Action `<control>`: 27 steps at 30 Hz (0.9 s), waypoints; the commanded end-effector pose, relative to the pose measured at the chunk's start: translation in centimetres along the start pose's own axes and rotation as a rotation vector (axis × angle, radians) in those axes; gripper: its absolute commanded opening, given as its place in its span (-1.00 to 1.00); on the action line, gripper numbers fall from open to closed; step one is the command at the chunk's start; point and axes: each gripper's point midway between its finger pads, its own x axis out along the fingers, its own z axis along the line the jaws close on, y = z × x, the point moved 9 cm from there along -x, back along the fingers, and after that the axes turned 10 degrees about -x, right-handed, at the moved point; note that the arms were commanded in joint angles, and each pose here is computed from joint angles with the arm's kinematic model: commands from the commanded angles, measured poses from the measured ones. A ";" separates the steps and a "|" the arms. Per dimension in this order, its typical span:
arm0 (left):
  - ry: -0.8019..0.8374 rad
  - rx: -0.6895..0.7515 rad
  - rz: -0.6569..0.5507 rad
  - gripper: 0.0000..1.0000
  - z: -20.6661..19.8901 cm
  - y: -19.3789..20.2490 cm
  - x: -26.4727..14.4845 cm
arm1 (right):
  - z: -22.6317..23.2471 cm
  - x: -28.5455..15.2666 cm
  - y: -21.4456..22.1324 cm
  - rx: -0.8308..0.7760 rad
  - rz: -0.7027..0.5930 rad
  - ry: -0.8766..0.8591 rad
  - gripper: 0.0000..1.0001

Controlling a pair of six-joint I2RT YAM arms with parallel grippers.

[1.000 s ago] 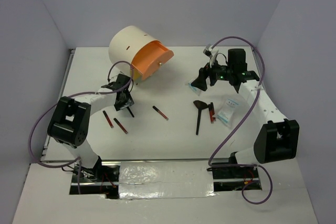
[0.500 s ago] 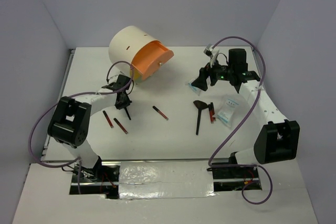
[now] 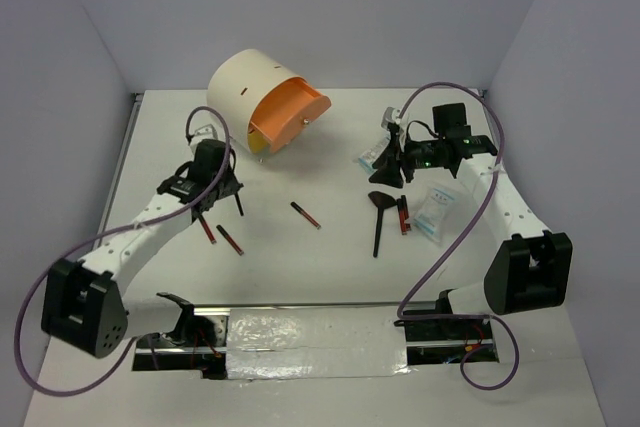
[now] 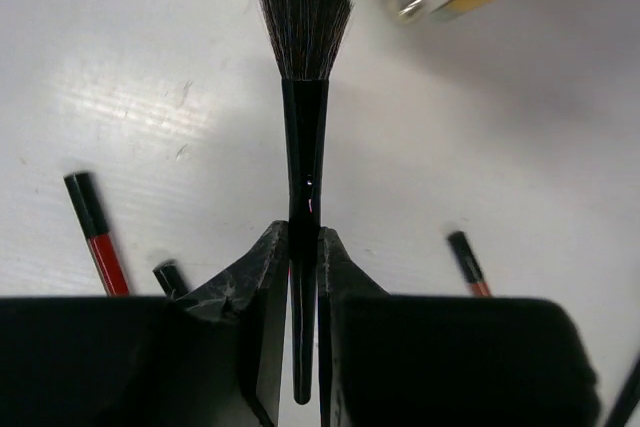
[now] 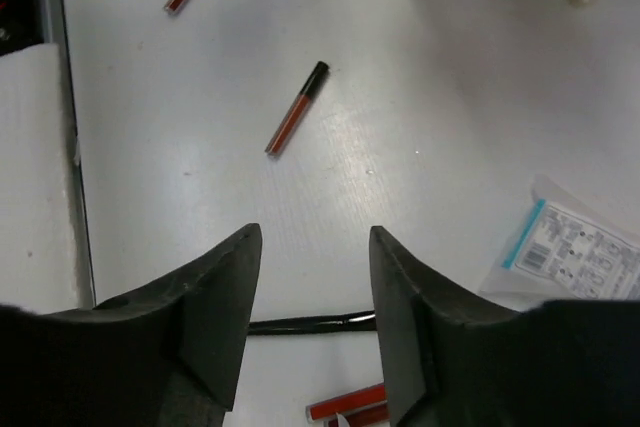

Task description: Organize the makeup

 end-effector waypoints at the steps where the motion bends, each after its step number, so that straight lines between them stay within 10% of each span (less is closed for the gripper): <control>1: 0.214 0.043 -0.142 -1.00 -2.4 -3.4 -3.8 | 1.6 -1.0 -1.4 -0.152 -0.058 -0.086 -0.01; 6: 0.492 0.244 -0.288 -1.00 -4.6 -6.0 -7.5 | 1.7 -1.0 -1.0 -0.151 -0.054 -0.067 -0.50; 17: 0.762 0.820 -0.482 -1.00 -13.3 -13.5 -9.5 | 1.8 -1.0 -0.9 -0.141 -0.046 -0.037 -0.43; 27: 0.818 0.908 -0.464 -0.93 -18.5 -14.6 -5.5 | 2.3 -1.0 -0.1 -0.134 -0.032 -0.023 -0.38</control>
